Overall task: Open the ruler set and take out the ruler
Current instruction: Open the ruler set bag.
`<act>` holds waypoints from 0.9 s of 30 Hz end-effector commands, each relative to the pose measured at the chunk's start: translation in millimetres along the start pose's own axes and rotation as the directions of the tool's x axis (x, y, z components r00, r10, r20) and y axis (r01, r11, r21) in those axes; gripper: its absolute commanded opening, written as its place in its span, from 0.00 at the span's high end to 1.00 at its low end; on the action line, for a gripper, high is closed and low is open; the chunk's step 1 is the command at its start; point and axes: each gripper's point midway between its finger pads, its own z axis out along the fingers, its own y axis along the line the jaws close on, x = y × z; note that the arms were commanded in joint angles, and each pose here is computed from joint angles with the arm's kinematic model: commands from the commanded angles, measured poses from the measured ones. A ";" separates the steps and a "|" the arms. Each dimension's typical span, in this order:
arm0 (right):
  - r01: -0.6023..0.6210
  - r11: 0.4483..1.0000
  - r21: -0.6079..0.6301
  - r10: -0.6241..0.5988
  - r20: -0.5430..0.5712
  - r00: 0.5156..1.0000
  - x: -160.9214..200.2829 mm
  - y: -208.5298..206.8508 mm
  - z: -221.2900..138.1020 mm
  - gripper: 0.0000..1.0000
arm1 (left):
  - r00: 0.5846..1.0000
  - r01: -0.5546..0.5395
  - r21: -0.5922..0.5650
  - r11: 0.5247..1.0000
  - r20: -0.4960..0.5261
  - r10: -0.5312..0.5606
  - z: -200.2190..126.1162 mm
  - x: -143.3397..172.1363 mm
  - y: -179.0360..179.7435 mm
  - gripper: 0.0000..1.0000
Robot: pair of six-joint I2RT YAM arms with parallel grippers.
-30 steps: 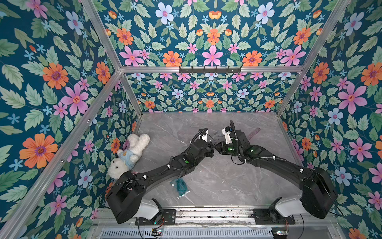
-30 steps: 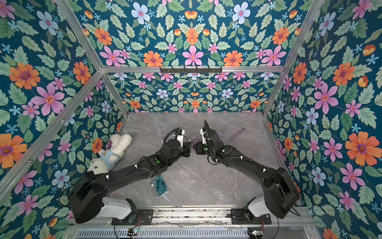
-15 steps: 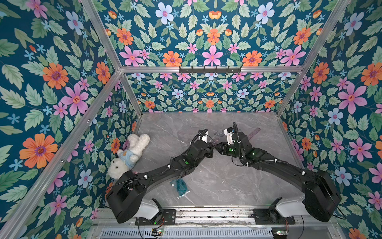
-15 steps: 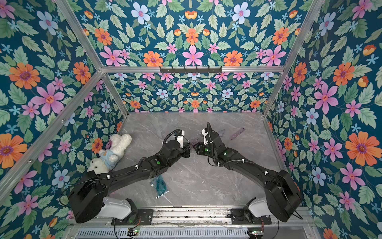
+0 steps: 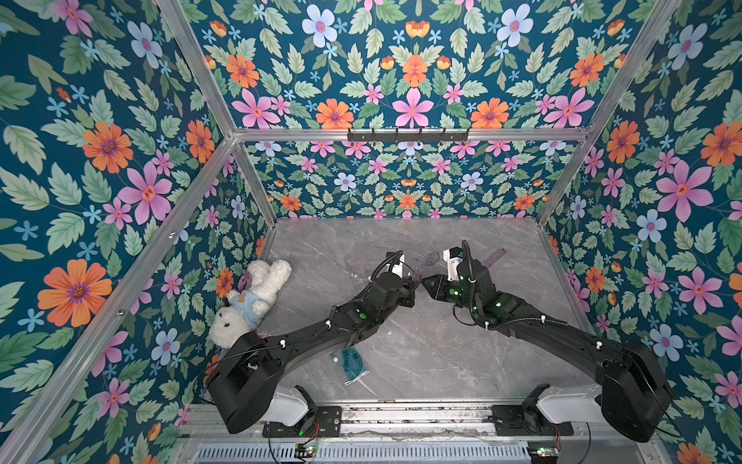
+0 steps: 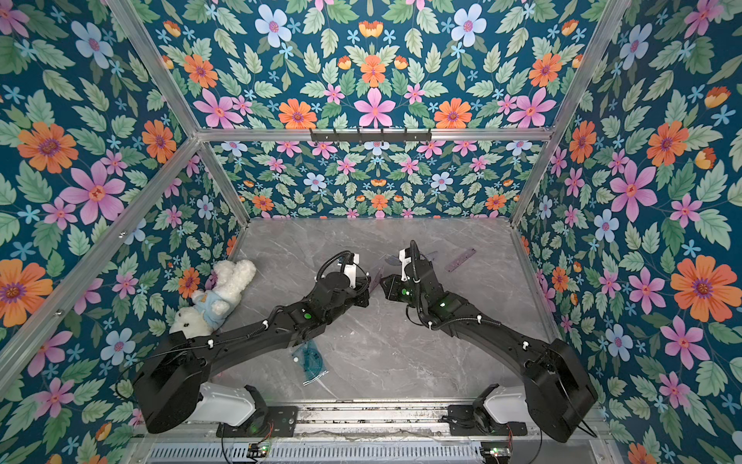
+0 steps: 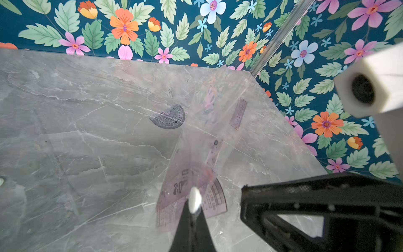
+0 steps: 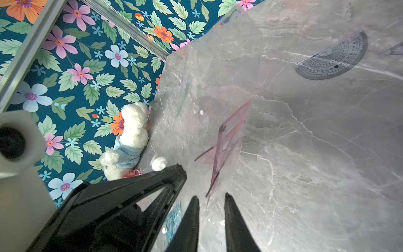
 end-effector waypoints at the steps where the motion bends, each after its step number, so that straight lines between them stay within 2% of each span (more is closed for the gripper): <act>1: -0.007 1.000 -0.025 0.007 0.025 1.000 -7.7 8.1 -1.2 0.77 | 0.999 0.012 0.019 1.000 0.036 -0.012 -1.0 -9.5 -5.3 1.00; 7: -0.012 0.999 -0.029 0.013 0.005 1.000 -5.8 10.0 0.9 0.77 | 0.999 0.011 0.015 1.000 0.035 -0.011 -0.7 -8.9 -4.6 1.00; 18: -0.025 1.000 -0.017 0.024 -0.045 0.999 4.5 4.1 15.9 0.70 | 1.000 0.010 0.020 1.000 0.024 -0.010 2.9 -7.2 -6.7 1.00; 27: -0.026 1.000 0.001 0.026 -0.070 0.997 9.6 -0.7 22.9 0.74 | 1.000 0.002 0.018 1.000 0.021 -0.002 4.0 -6.3 -6.4 1.00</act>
